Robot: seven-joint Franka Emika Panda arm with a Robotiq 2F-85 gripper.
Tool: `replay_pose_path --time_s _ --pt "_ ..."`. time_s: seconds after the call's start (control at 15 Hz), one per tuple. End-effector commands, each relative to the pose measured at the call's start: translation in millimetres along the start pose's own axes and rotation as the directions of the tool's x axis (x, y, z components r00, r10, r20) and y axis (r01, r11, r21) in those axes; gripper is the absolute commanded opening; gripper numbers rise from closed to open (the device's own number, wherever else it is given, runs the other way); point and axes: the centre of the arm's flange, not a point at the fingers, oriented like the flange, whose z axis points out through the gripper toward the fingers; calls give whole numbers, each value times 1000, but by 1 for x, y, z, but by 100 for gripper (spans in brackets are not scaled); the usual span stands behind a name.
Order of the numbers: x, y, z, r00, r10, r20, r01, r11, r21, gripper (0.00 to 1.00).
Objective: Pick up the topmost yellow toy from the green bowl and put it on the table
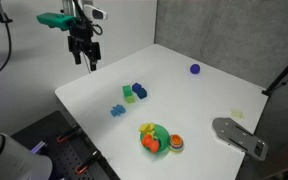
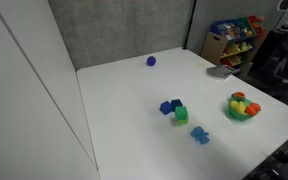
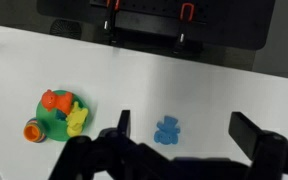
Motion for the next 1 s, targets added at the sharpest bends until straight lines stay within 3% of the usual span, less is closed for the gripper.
replay_pose_path --time_s 0.0,0.47,0.93 --pt "0 0 0 1000 0 0 0 1000 0 100" --pt "19 16 4 998 2 -68 -3 1000 -19 100" --pt "47 72 25 990 29 -136 -29 1000 3 100"
